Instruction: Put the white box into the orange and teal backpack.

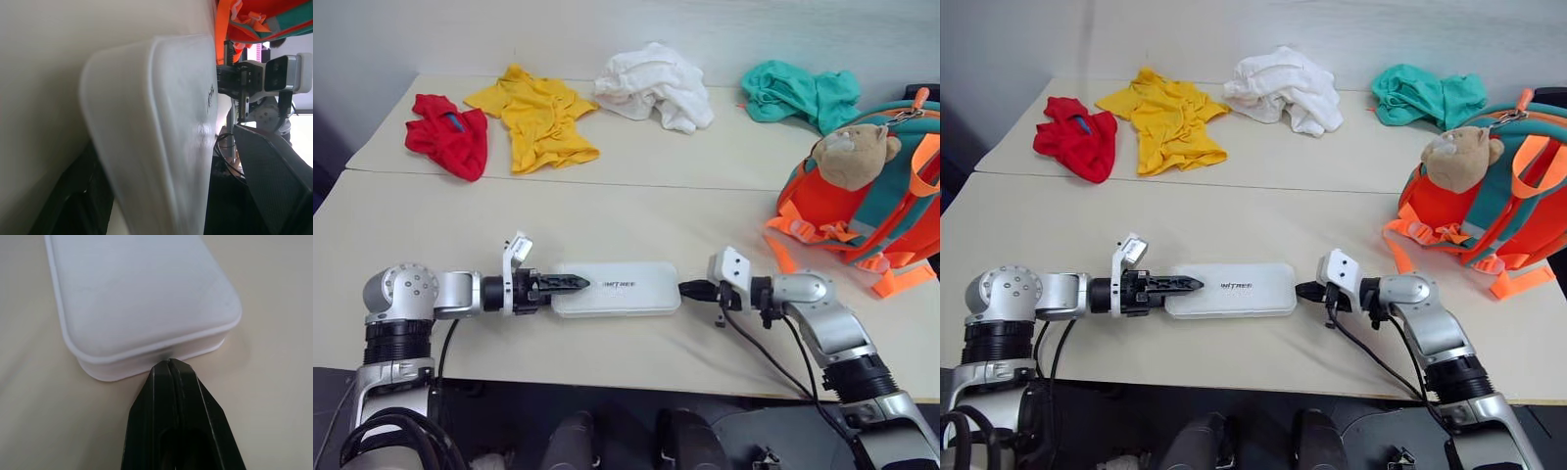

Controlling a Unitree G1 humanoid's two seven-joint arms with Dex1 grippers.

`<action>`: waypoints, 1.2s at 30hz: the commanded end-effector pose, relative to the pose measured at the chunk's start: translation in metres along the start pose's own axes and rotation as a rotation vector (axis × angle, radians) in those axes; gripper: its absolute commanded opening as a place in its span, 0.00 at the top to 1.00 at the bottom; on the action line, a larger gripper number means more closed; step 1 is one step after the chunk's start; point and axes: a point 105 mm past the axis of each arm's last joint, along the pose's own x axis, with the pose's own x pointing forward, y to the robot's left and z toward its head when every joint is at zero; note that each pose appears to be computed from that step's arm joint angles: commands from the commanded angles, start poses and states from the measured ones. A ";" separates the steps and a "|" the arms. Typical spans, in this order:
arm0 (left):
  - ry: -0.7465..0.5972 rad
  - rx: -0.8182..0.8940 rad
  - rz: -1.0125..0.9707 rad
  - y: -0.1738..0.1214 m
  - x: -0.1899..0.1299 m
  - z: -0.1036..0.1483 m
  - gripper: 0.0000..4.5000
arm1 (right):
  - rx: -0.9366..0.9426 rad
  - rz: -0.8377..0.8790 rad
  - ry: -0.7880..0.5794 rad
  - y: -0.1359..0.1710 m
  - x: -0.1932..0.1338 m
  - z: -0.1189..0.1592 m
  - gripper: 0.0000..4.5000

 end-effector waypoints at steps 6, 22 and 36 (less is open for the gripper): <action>0.018 0.008 -0.116 -0.022 -0.005 -0.005 0.72 | 0.027 -0.052 -0.130 -0.003 -0.030 0.021 0.88; -0.230 0.607 -0.101 -0.029 -0.067 -0.021 0.72 | 0.248 -0.991 -0.105 -0.005 -0.257 -0.045 0.01; -0.332 0.668 -0.084 -0.017 -0.072 -0.012 0.72 | 0.097 -0.808 -0.311 -0.114 -0.194 0.013 0.01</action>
